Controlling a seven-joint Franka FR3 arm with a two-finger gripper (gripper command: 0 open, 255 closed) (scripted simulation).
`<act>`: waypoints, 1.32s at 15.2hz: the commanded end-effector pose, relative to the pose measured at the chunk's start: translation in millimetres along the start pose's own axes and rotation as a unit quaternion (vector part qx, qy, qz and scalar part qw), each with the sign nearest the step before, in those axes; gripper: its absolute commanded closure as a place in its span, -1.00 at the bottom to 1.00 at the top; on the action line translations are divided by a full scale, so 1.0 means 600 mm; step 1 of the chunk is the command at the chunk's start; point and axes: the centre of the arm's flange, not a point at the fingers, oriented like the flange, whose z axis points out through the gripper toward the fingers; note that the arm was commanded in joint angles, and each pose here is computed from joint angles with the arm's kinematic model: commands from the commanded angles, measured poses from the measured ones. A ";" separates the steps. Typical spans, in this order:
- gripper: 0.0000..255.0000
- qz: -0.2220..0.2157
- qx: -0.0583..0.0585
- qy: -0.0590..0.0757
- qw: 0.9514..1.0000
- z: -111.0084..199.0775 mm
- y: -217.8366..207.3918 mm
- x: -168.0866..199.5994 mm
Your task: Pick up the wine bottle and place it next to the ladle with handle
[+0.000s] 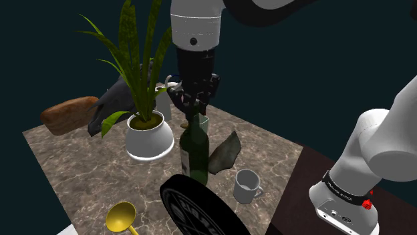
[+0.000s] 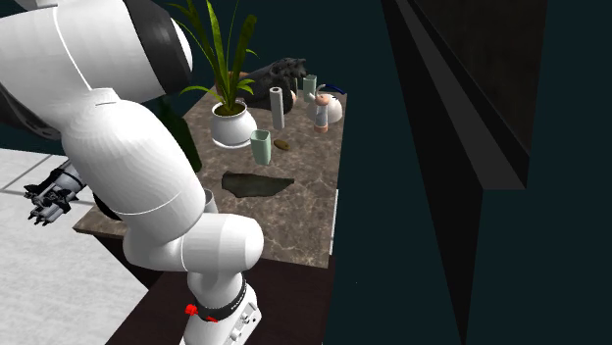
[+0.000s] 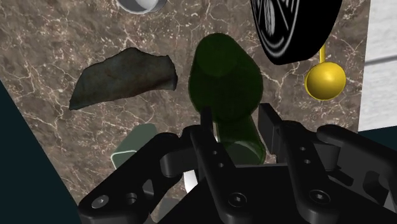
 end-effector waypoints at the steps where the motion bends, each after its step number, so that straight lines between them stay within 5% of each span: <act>1: 1.00 0.000 0.000 0.000 1.000 0.017 -0.001 -0.001; 13: 1.00 0.000 0.000 0.000 1.000 0.126 -0.004 -0.004; 20: 1.00 0.000 0.000 0.000 1.000 0.126 -0.004 -0.004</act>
